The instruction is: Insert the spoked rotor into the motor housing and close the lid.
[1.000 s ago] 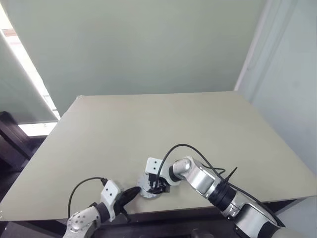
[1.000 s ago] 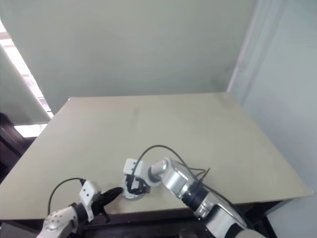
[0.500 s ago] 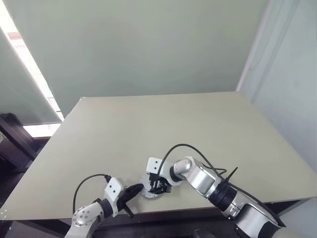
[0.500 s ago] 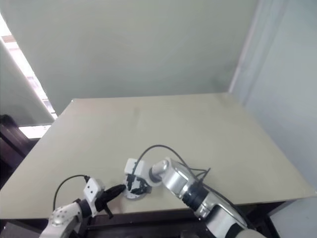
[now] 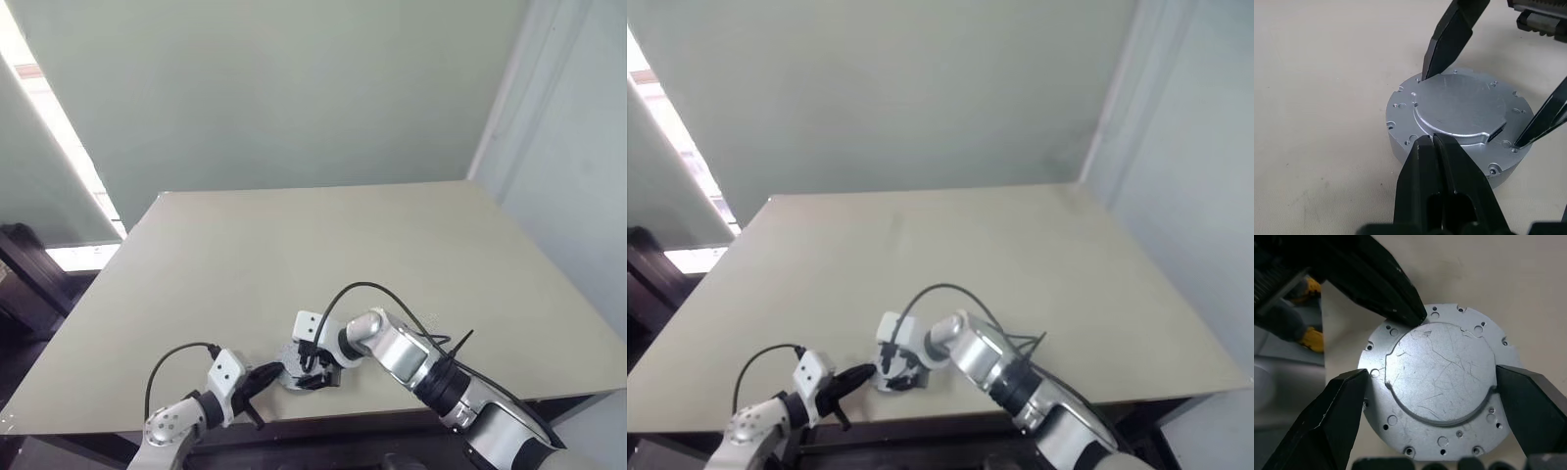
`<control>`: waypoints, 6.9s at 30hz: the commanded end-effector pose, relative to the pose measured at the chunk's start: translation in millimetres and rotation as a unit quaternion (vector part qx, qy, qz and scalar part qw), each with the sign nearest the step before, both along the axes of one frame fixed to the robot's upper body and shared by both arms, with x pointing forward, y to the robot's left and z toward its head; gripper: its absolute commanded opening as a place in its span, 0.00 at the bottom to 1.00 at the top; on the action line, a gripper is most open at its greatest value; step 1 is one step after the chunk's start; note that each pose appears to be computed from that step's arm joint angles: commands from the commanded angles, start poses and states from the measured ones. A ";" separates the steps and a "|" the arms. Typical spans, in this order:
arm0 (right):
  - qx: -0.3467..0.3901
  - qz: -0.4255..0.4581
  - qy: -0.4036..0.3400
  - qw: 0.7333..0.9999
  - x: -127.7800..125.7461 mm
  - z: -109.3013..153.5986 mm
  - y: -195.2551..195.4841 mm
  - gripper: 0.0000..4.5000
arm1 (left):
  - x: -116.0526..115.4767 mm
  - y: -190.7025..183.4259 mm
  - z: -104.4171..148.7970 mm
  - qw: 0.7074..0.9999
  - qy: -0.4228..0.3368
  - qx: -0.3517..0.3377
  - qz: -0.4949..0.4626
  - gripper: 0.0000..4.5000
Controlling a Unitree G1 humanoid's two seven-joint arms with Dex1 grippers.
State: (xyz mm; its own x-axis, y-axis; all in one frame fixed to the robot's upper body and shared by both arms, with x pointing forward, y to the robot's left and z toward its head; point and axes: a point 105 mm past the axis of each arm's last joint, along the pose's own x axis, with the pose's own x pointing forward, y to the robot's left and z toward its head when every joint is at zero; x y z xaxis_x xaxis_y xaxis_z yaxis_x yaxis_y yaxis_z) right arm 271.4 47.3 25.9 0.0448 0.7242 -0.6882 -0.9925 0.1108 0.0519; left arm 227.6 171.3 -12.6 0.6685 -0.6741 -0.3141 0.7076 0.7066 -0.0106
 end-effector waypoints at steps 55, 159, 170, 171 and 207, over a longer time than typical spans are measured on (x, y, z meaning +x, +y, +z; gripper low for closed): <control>0.217 -0.405 0.501 0.734 45.0 -7.6 -26.2 1.00 | -6.5 -13.3 -2.7 0.999 0.016 -0.004 -0.033 0.00; 0.260 -0.337 0.591 0.686 12.5 -3.9 -1.2 0.30 | -18.2 68.5 55.7 0.832 0.155 -0.422 0.325 0.98; 0.344 -0.300 0.598 0.658 25.4 31.7 6.6 0.30 | -20.6 72.2 54.3 0.791 0.147 -0.478 0.352 0.98; 0.346 -0.298 0.598 0.659 25.3 33.0 6.9 0.30 | -20.7 72.0 53.9 0.788 0.147 -0.482 0.354 0.98; 0.346 -0.258 0.581 0.690 19.8 57.2 17.7 0.30 | 23.8 -2.0 43.6 0.708 0.217 -0.611 0.280 0.89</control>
State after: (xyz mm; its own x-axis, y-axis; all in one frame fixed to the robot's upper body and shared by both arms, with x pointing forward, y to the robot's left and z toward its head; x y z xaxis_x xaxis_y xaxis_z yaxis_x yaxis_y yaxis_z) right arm 298.5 31.7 48.7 0.1756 0.9744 -0.1401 -0.0245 0.1466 0.9889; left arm 247.1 168.4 24.4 0.9559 -0.2936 -0.0100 0.0366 0.1529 -0.9876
